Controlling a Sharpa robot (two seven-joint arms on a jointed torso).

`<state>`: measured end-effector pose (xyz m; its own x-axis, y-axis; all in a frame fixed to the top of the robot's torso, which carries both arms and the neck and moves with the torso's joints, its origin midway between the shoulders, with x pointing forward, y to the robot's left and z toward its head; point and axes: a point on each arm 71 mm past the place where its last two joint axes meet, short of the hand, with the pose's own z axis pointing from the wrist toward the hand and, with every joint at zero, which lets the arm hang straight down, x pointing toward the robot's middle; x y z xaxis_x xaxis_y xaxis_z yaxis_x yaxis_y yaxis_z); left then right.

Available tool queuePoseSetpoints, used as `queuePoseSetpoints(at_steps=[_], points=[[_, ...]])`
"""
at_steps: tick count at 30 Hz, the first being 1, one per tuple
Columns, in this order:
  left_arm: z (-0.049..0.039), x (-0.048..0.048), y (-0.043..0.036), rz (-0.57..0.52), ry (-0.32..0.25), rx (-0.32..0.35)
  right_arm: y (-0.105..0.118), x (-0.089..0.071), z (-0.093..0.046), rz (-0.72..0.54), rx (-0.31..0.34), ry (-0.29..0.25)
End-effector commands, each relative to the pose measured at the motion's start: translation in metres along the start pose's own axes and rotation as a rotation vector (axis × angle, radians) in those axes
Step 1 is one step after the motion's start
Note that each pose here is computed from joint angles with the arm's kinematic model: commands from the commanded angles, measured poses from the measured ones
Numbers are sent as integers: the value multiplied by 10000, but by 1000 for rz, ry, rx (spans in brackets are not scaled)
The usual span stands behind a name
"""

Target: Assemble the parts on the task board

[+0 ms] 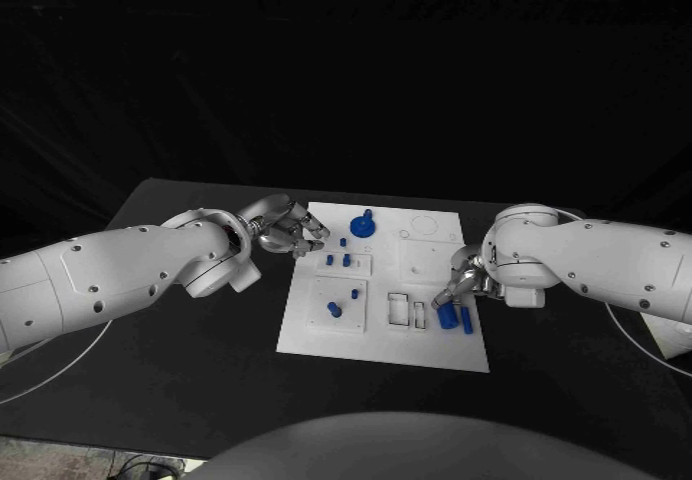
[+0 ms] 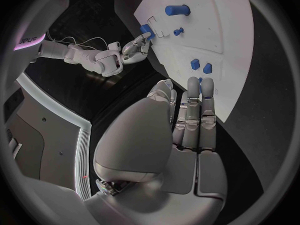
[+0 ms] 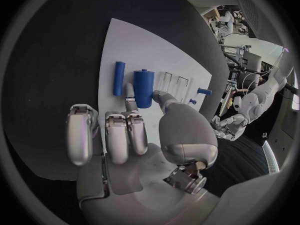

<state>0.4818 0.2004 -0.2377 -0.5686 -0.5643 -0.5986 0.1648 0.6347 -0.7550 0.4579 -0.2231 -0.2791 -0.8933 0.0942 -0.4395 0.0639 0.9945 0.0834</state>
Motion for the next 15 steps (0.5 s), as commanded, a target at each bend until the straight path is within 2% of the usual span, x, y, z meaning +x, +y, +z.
queuePoseSetpoints(at_steps=[1,15], points=[[8,15,-18,-4,12,7,9,16,9,35,-18,9],[-13,27,46,-8,7,2,-66,38,-42,130,-47,3]])
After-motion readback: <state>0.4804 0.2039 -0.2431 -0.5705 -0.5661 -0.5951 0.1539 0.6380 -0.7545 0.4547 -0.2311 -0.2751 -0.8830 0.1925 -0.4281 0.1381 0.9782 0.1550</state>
